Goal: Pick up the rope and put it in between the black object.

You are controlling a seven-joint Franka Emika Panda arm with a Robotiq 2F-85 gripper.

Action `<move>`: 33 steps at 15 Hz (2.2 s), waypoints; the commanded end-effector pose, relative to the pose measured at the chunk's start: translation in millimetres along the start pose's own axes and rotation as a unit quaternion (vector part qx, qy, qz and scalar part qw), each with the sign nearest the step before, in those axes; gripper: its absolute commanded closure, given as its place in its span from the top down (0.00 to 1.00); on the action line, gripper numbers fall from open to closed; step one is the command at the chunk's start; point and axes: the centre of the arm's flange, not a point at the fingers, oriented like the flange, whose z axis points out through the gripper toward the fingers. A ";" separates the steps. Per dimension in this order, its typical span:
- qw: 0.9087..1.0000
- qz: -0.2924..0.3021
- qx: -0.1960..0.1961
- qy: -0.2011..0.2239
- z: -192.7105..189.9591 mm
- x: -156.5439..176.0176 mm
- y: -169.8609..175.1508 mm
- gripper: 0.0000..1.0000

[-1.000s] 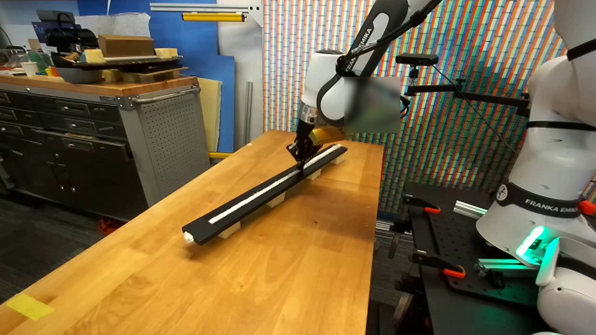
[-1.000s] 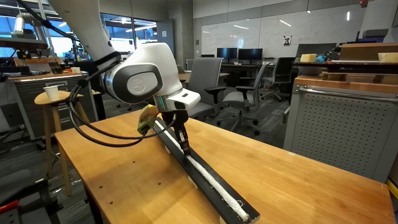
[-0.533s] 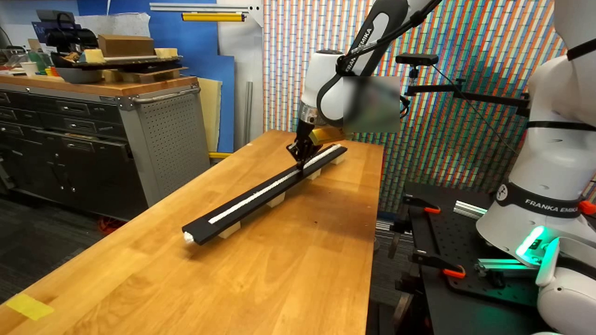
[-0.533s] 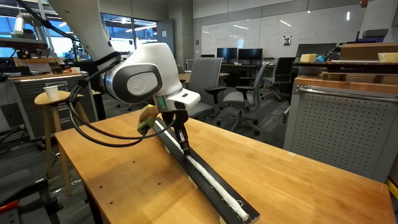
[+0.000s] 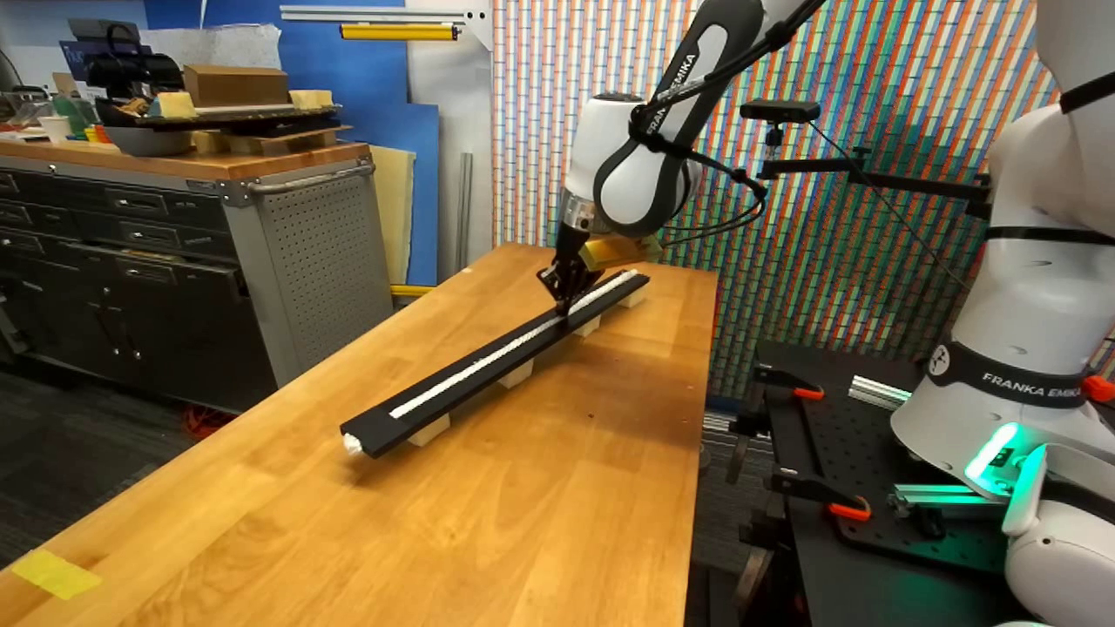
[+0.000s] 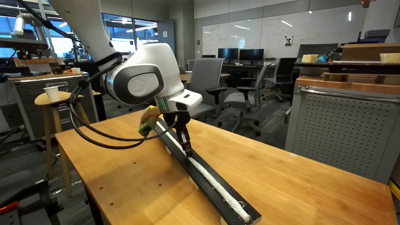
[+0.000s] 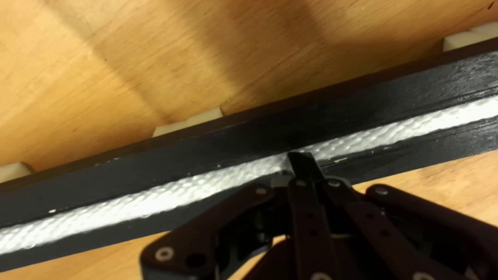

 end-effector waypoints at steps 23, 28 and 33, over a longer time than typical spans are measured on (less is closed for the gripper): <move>1.000 0.020 -0.013 0.012 10.6 17.4 21.4 0.00; 0.999 0.032 -0.022 0.013 12.2 22.1 37.1 0.00; 0.999 0.040 -0.021 0.013 9.3 22.3 41.1 0.00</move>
